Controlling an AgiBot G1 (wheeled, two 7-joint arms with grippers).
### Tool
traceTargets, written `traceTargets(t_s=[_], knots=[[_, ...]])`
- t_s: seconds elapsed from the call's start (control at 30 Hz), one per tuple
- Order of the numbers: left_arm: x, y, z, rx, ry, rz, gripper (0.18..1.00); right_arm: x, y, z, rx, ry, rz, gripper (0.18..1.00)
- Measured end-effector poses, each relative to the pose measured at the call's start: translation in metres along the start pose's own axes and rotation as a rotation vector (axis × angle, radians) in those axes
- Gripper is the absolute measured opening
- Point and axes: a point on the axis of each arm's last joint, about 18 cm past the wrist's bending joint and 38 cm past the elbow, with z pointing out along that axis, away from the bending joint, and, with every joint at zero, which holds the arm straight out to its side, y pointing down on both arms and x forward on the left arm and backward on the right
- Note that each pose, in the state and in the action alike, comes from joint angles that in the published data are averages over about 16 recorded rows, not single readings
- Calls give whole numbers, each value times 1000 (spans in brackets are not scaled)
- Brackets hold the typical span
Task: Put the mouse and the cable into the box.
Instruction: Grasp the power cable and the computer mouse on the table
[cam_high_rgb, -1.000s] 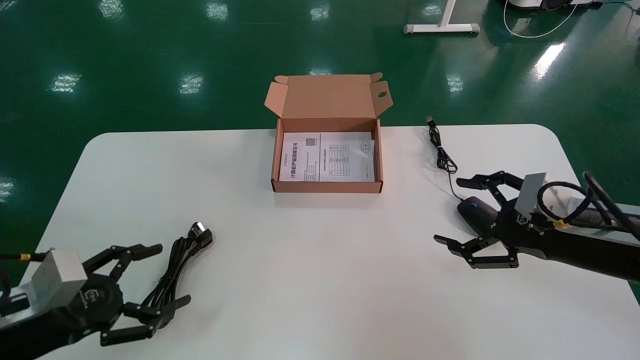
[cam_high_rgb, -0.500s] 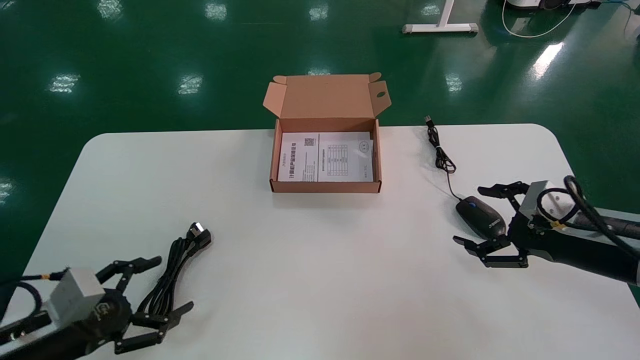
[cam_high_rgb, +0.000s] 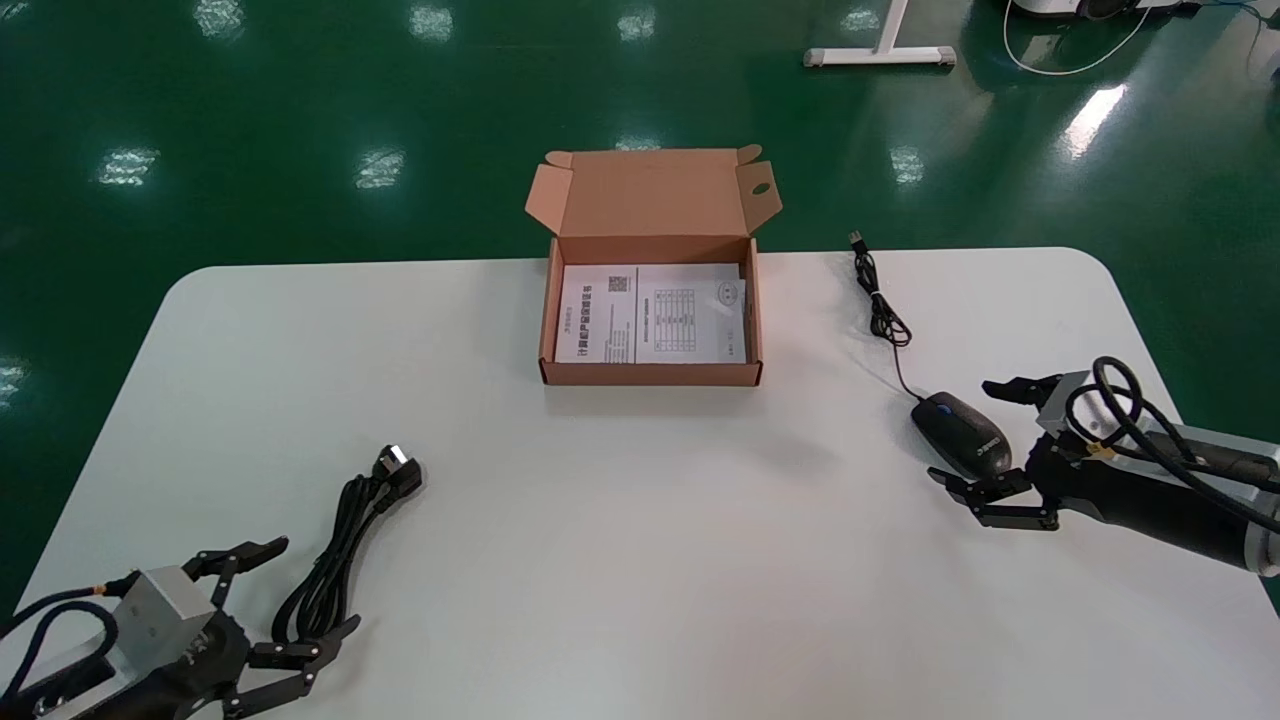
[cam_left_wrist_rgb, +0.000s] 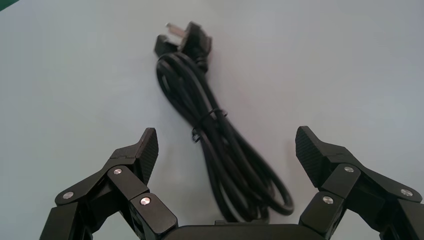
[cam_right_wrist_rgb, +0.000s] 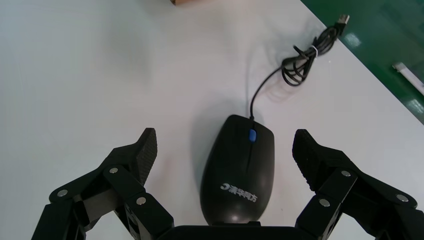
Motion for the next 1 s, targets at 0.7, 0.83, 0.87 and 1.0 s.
traceTargets(t_s=[0.7,0.83,0.87,1.0], knots=[[13,8,0,5,10,-82,1001,4,30,25,-50,70,49,1001],[14,8,0,4,14,-89,1001,5,34,28,-60,73,64,1001],[14,8,0,4,15,-91,1001,5,35,28,-63,74,68,1001],[15,9,0,3,17,-96,1001,6,39,27,-72,76,85,1001]])
